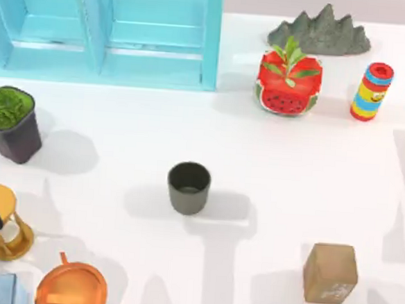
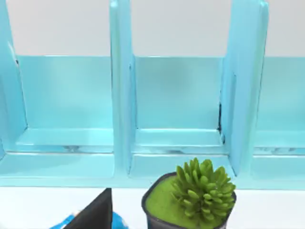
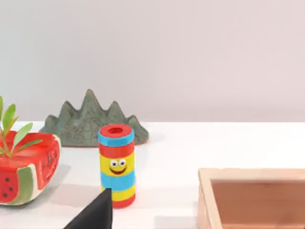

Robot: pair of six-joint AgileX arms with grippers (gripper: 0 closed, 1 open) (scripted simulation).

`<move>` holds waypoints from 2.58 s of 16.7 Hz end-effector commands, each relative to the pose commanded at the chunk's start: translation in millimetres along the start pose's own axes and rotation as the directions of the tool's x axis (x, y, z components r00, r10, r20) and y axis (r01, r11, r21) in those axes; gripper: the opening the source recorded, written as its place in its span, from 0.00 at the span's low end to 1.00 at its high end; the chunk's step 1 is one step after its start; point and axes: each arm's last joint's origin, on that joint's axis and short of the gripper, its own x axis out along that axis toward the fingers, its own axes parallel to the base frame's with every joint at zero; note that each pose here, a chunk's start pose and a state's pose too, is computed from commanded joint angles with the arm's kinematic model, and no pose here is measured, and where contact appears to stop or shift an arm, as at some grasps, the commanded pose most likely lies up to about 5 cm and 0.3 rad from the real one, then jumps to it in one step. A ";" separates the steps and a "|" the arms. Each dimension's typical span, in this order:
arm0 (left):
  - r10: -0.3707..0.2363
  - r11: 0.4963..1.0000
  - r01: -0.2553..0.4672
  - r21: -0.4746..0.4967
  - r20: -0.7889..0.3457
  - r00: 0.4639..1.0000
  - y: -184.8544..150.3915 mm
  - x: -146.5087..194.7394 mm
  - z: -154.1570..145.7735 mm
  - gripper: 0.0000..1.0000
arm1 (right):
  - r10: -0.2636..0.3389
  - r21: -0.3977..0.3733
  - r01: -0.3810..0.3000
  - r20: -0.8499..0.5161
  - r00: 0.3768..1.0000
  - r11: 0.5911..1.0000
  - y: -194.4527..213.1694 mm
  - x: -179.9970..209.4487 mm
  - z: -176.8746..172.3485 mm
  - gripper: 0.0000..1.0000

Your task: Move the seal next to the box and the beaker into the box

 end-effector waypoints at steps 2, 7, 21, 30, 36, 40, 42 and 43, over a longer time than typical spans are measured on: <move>0.000 1.000 0.000 0.000 0.000 1.000 0.0 0.0 0.0 1.00 | 0.000 0.001 0.000 -0.001 1.000 1.000 0.0 0.0 0.2 1.00; 0.000 1.000 0.000 0.000 0.000 1.000 0.0 0.0 0.0 1.00 | 0.075 0.084 -0.063 -0.140 0.987 0.994 8.6 2.2 26.3 1.00; 0.000 1.000 0.000 0.000 0.000 1.000 0.0 0.0 0.0 1.00 | 0.107 0.109 0.001 -0.980 0.170 0.994 132.9 107.1 61.2 1.00; 0.000 1.000 0.000 0.000 0.000 1.000 0.0 0.0 0.0 1.00 | 0.005 0.005 0.010 -1.000 -0.002 1.000 171.1 119.7 51.9 1.00; 0.000 1.000 0.000 0.000 0.000 1.000 0.0 0.0 0.0 1.00 | 0.005 0.005 0.010 -1.000 -0.002 1.000 172.0 121.7 22.7 1.00; 0.000 1.000 0.000 0.000 0.000 1.000 0.0 0.0 0.0 1.00 | 0.009 0.009 0.010 -1.000 0.004 1.000 172.4 121.4 -17.3 1.00; 0.000 1.000 0.000 0.000 0.000 1.000 0.0 0.0 0.0 1.00 | 0.005 0.005 0.010 -1.000 -0.001 1.000 171.6 119.8 -27.4 1.00; 0.000 1.000 0.000 0.000 0.000 1.000 0.0 0.0 0.0 1.00 | 0.005 0.005 0.010 -1.000 -0.002 1.000 171.5 119.6 -28.1 1.00</move>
